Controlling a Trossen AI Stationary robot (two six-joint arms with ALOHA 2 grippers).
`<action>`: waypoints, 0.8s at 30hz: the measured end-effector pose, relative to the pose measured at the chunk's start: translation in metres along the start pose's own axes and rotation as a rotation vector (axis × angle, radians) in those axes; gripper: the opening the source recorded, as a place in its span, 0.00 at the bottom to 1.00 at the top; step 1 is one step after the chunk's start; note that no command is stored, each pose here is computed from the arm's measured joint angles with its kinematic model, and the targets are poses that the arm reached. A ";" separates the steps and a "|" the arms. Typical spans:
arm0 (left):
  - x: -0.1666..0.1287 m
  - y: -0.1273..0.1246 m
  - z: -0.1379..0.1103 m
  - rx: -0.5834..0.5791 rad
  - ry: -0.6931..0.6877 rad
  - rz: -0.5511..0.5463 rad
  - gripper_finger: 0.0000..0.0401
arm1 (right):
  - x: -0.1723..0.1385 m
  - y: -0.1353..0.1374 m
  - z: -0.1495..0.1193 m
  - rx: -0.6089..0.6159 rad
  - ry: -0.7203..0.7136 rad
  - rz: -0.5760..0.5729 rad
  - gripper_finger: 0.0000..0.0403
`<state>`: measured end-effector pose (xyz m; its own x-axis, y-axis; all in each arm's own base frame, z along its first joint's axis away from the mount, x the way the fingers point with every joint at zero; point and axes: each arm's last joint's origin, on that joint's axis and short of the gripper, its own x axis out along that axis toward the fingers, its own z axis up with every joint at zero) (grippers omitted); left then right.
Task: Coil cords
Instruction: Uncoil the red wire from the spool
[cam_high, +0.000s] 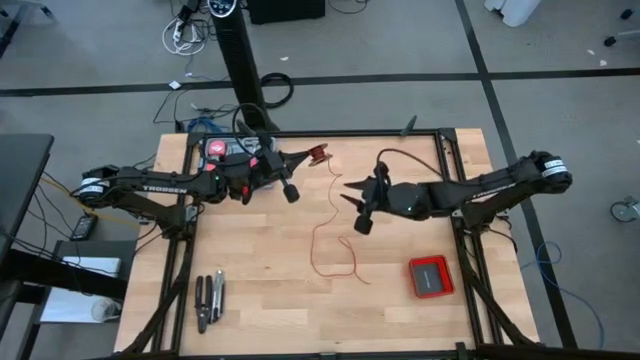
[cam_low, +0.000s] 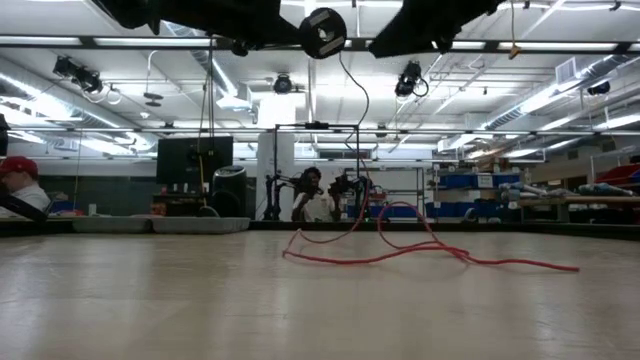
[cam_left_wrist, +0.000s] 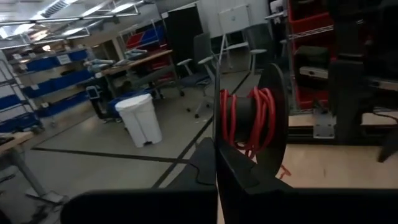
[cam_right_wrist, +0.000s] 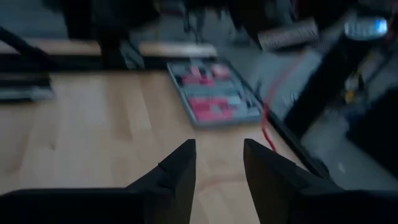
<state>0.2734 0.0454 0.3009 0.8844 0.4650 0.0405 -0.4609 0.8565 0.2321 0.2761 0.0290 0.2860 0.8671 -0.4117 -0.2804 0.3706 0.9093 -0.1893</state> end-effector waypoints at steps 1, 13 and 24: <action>0.000 0.000 0.000 -0.004 -0.002 -0.013 0.00 | 0.002 0.001 -0.003 -0.009 -0.021 -0.004 0.32; 0.000 -0.003 0.000 -0.069 -0.008 -0.085 0.00 | 0.031 0.009 -0.036 -0.101 -0.068 -0.166 0.30; -0.001 -0.005 -0.004 -0.095 0.025 -0.119 0.00 | 0.036 0.010 -0.038 -0.221 -0.060 -0.239 0.28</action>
<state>0.2750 0.0414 0.2961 0.9315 0.3637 -0.0062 -0.3593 0.9226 0.1406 0.2983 0.0211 0.2384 0.7846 -0.6020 -0.1484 0.4909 0.7494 -0.4443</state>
